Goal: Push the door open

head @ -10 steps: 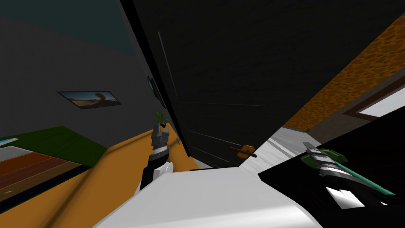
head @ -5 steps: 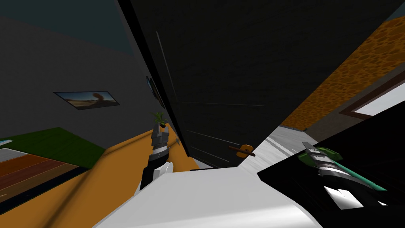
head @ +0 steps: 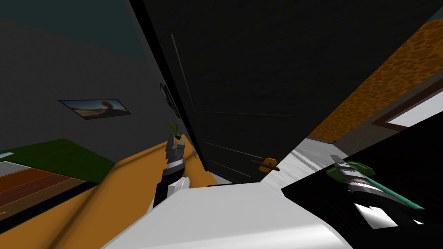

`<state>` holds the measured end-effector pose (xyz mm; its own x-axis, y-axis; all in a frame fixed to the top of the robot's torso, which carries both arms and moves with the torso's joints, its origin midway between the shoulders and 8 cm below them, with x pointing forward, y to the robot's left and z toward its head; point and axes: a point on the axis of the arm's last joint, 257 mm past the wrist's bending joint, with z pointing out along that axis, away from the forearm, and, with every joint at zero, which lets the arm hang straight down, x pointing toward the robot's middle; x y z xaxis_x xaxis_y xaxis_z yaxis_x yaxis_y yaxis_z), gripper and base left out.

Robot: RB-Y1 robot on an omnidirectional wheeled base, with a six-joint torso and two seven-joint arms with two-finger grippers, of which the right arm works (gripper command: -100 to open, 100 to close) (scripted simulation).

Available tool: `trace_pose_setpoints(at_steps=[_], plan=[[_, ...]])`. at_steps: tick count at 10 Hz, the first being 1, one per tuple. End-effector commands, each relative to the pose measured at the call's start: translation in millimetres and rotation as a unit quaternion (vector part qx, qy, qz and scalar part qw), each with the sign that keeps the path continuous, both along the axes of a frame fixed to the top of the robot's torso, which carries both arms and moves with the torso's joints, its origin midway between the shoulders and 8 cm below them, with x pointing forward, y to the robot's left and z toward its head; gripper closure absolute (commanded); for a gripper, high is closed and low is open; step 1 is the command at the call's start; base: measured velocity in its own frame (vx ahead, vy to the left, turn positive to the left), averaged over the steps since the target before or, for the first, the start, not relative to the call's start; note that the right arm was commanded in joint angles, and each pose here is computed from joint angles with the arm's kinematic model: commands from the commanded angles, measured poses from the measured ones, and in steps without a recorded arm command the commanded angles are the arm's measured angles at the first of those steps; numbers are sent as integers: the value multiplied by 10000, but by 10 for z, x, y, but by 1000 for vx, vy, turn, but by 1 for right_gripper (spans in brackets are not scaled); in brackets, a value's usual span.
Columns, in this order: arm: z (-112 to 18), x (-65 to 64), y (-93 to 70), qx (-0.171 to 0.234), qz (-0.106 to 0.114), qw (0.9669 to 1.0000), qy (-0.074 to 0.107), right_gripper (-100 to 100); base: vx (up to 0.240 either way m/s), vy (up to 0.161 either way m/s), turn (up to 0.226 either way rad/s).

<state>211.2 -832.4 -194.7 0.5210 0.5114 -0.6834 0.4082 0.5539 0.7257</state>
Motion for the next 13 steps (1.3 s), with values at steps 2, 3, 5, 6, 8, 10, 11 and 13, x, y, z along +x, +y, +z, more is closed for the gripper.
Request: trace_pose_setpoints(at_steps=[2,3,5,6,8,10,11,13], plan=[[-134,-23,76,-2,-43,10000,-9,-100,-3,-24,-13],[-134,-23,76,-2,-43,10000,-9,-100,18,-101,73],[-189,-32,108,-2,-61,10000,-11,-100,-6,-116,97],[-219,-37,126,-2,-71,10000,-13,-100,-81,-157,137],[-273,-31,172,-7,-76,10000,-29,-100,-84,-134,49],[-420,-67,255,-4,-141,9999,-19,-100,-33,-72,27],[-420,-67,255,-4,-141,9999,-19,-100,-51,-148,65],[-562,-87,354,-4,-194,9998,-20,-100,-72,-170,31]])
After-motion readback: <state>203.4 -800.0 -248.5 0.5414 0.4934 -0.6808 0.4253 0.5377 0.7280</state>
